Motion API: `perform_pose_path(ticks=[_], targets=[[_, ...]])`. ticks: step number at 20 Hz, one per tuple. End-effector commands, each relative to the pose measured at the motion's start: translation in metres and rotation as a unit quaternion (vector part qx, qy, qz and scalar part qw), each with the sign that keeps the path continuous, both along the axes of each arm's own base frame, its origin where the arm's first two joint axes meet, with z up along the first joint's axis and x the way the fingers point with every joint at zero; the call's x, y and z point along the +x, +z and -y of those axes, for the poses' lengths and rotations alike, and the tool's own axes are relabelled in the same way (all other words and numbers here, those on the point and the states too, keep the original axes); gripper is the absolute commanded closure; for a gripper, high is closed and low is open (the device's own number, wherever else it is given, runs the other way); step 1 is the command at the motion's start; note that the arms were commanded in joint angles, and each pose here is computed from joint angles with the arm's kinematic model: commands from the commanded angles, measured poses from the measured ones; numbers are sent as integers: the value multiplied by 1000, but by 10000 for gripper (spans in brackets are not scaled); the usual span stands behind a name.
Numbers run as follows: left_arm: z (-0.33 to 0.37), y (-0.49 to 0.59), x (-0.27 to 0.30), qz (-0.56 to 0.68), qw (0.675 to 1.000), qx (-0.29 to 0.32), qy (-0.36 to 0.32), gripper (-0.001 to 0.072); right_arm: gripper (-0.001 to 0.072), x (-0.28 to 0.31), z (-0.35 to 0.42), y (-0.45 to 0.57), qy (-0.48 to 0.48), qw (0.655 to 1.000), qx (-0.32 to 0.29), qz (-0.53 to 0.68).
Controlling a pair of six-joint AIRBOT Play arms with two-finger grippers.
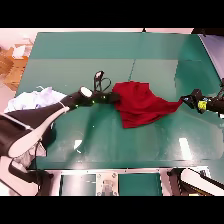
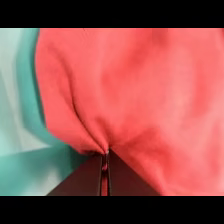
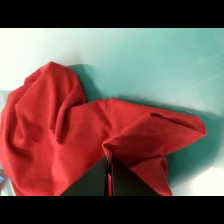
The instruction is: Fold the shirts.
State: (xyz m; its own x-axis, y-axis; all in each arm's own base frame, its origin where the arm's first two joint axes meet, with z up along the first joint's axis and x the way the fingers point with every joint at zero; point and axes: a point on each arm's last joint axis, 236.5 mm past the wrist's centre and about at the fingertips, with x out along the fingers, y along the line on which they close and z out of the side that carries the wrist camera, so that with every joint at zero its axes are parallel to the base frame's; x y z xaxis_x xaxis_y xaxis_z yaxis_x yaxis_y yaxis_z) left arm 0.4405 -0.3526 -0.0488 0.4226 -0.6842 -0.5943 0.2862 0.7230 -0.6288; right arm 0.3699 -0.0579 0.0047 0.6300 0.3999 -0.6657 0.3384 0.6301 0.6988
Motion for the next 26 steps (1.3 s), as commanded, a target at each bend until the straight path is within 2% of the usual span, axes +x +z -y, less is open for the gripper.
perform_pose_path(ticks=[1, 5, 7, 9, 12, 15, 18, 20, 23, 26], targets=[[-24, 69, 11, 77, 996, 16, -34, 688, 697, 5, -14, 27, 26, 999, 25, 23], [-86, 242, 3, 260, 965, 33, -18, 688, 697, 27, -28, 164, 64, 983, 15, 173], [-102, 326, -30, 339, 940, 34, -29, 688, 698, 19, -48, 260, 87, 956, 0, 279], [-108, 398, -77, 403, 912, 35, -60, 688, 698, -7, -71, 344, 103, 922, -42, 372], [-119, 464, -134, 442, 891, 45, -91, 687, 697, -57, -100, 428, 112, 870, -127, 463], [-136, 463, -161, 400, 905, 94, -108, 685, 697, -88, -118, 453, 115, 845, -184, 489], [-141, 408, -157, 309, 935, 123, -121, 686, 697, -79, -110, 413, 120, 873, -187, 434], [-134, 351, -145, 244, 953, 125, -132, 685, 697, -64, -115, 364, 139, 899, -138, 390], [-115, 245, -129, 152, 976, 87, -127, 685, 697, -37, -119, 252, 147, 940, -79, 298], [-106, 132, -122, 77, 993, 38, -82, 685, 697, -23, -119, 113, 110, 977, -34, 180]])
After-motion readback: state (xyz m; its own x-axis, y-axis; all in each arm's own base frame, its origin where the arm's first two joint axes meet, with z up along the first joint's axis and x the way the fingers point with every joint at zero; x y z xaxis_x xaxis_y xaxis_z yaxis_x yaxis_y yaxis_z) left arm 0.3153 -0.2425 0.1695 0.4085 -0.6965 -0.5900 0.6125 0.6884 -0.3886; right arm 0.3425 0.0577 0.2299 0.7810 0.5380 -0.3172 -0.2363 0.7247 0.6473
